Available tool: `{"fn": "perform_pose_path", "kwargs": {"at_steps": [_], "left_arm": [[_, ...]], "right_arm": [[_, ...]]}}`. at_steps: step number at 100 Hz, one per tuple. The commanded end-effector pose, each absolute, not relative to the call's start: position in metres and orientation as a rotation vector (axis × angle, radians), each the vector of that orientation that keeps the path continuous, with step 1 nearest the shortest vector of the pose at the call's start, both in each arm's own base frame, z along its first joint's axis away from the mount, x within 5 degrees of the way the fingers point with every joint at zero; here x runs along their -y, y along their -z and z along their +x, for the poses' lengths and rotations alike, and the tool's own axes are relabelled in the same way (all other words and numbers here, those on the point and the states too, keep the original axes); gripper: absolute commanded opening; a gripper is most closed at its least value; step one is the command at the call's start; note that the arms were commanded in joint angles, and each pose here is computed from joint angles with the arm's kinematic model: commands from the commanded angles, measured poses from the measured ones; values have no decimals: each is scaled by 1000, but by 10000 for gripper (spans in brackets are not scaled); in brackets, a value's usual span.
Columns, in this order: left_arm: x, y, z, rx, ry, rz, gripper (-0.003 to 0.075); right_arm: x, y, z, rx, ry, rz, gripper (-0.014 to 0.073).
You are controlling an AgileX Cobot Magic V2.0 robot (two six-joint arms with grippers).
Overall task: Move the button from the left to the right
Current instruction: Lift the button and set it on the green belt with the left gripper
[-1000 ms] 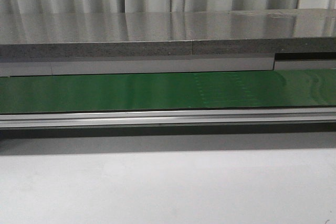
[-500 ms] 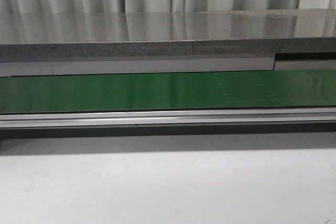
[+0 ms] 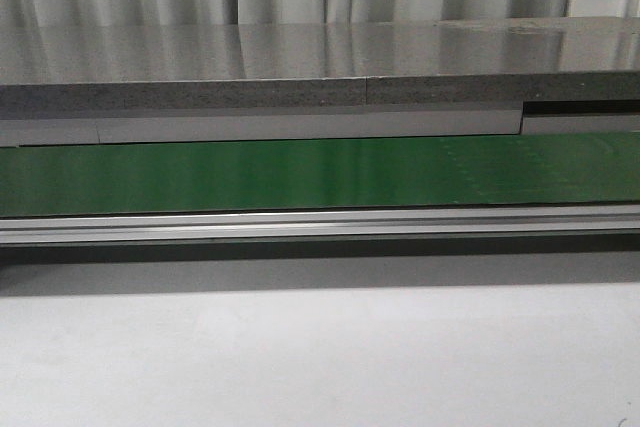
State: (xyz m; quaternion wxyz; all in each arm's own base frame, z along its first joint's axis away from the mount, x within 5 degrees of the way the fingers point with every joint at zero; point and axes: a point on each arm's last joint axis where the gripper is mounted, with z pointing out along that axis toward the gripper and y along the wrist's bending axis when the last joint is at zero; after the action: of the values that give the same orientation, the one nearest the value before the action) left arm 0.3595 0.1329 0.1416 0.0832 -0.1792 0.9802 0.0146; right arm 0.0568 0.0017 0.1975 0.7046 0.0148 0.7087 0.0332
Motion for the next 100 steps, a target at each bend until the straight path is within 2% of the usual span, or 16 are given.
{"fn": "perform_pose_path", "kwargs": {"at_steps": [1,25,43,72,100], "left_arm": [[-134,-175,360,-2841,-87,-501,25],[-125,-242,350,-2684,-76,-477,21],[-103,-273,344,-2622,-8,-389,21],[-59,-268,353,-2682,51,-160,21],[-44,-252,364,-2708,66,-99,27]], "right_arm": [[-1,-212,54,-1455,-66,30,-68],[-1,-212,54,-1455,-66,30,-68],[-1,-212,54,-1455,-66,30,-68],[-1,-212,54,-1455,-66,30,-68],[-1,-212,54,-1455,-66,30,-68]]}}
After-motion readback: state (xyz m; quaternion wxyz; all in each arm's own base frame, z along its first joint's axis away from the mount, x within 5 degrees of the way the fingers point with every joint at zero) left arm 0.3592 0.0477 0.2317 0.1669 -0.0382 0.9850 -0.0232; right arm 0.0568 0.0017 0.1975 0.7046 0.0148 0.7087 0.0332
